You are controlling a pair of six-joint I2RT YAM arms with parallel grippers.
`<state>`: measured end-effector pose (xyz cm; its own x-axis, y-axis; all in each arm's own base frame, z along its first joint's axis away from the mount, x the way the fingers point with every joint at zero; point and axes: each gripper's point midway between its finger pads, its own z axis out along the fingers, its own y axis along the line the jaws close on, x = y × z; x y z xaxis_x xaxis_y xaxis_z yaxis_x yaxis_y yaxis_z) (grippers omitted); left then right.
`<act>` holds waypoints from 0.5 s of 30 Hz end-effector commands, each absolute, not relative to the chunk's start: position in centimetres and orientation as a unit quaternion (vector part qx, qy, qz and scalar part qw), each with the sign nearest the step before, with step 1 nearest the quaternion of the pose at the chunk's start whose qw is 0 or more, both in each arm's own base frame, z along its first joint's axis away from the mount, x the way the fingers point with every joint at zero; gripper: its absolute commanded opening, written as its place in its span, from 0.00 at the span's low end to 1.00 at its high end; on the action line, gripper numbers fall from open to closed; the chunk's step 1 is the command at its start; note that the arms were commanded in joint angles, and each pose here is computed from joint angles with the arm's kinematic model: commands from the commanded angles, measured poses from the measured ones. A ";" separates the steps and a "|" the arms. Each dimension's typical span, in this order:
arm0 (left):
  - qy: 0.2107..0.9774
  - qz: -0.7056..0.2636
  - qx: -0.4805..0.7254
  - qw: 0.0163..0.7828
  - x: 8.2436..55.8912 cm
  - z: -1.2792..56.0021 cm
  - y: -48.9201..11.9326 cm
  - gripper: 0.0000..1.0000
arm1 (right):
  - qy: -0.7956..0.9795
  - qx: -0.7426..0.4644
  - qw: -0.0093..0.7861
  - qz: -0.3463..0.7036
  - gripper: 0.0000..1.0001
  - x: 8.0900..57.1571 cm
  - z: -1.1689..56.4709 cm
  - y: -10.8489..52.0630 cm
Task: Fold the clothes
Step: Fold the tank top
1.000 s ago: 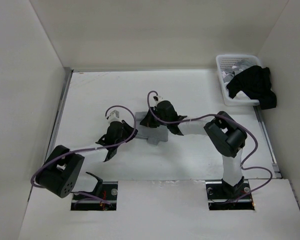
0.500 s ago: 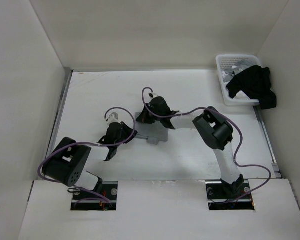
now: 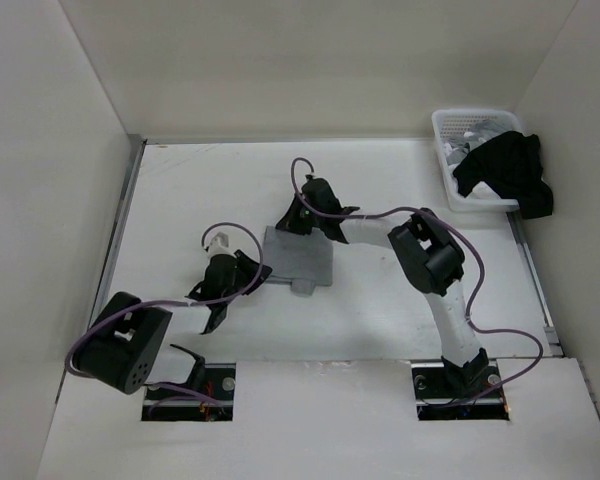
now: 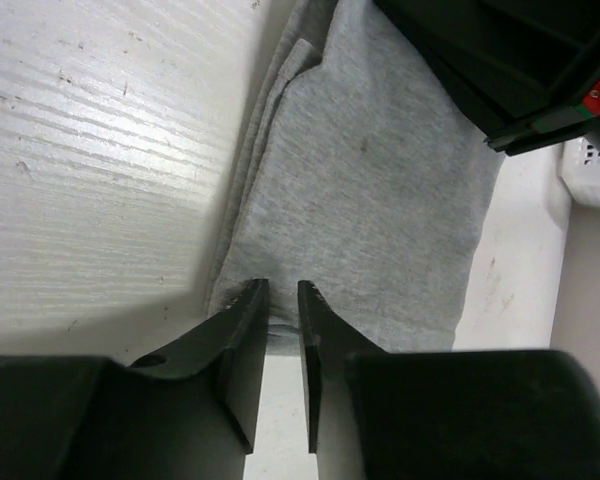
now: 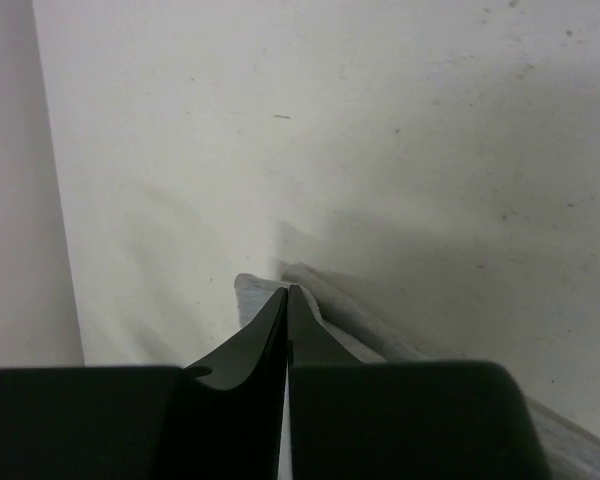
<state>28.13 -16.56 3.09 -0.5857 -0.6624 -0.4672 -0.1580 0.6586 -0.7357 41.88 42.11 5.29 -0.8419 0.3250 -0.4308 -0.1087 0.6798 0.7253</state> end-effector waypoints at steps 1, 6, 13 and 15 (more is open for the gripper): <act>0.828 -0.334 -0.248 0.375 27.2 3.3 -16.4 0.21 | 0.869 0.091 0.284 0.395 0.05 42.5 6.4 42.1; 0.803 -0.363 -0.236 0.409 27.2 7.4 -16.7 0.31 | 0.807 0.067 0.349 0.471 0.10 41.5 13.9 42.1; 0.769 -0.311 -0.234 0.508 28.3 13.7 -13.3 0.43 | 0.743 0.014 0.418 0.523 0.40 36.9 21.9 38.9; 0.765 -0.285 -0.231 0.529 28.7 15.2 -12.2 0.46 | 0.732 -0.003 0.439 0.521 0.50 35.0 22.8 37.1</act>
<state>27.70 -14.32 12.80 -0.4159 -0.6910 -0.5912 -0.0272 0.6592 -0.7514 36.72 37.92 16.83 -0.7256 0.4196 -0.5454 -0.2843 0.5389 0.7929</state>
